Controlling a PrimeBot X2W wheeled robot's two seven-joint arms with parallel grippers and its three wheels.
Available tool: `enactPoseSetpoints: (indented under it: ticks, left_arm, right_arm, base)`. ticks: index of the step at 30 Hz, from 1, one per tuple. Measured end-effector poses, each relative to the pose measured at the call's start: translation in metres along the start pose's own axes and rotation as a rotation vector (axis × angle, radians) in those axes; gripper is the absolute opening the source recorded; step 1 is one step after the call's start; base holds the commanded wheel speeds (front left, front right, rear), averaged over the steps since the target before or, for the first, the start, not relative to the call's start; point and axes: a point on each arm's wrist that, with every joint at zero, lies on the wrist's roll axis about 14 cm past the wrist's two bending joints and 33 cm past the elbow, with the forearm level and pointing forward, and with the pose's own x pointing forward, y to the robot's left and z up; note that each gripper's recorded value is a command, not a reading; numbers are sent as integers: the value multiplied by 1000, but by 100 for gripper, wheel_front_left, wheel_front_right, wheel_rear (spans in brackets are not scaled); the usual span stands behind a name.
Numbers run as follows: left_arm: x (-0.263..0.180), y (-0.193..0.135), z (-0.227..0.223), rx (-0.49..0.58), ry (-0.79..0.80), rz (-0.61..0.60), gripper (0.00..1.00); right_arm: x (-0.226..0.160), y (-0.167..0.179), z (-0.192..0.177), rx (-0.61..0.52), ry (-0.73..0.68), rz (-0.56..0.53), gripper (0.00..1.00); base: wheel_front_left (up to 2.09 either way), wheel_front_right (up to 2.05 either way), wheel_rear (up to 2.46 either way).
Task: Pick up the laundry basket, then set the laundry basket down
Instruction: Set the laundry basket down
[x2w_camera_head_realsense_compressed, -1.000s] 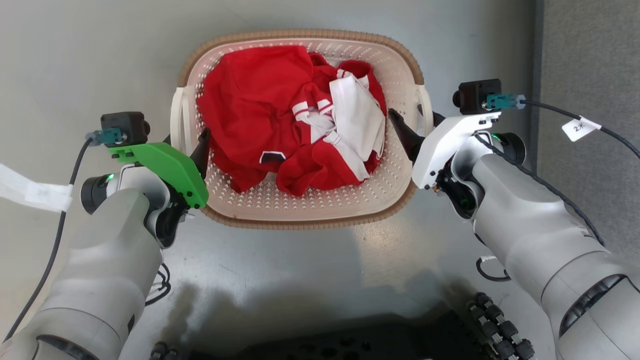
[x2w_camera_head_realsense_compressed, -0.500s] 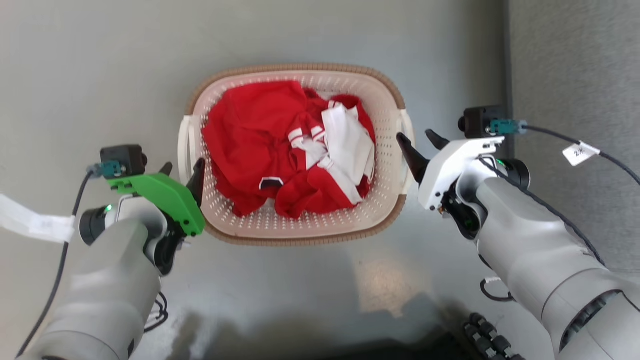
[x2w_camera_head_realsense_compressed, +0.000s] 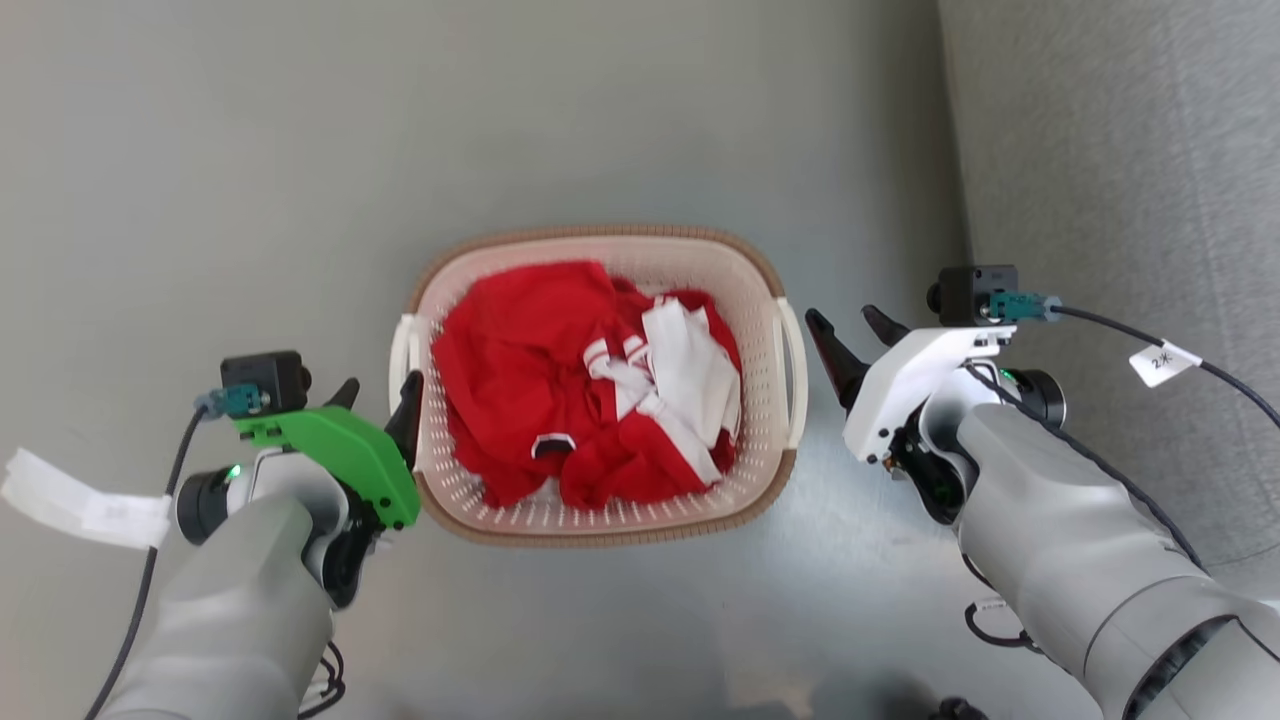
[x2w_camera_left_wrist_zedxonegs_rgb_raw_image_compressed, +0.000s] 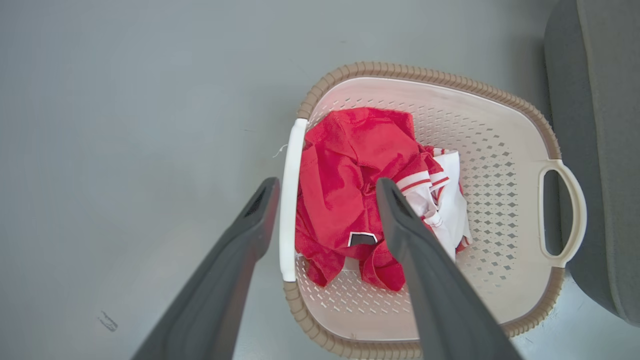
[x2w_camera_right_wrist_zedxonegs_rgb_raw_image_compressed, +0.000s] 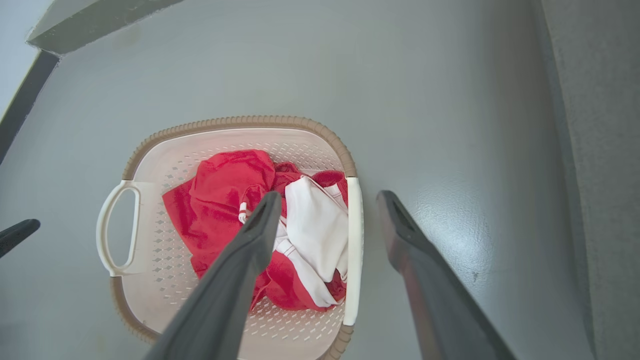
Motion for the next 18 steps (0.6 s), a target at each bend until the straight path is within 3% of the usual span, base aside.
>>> enactPoseSetpoints:
  ticks: [18]
  left_arm:
    - [-59,-36,62,83,-225,-55,100]
  right_arm:
    - [-56,20,69,-51,-238,33,100]
  base:
    - [0,0,0]
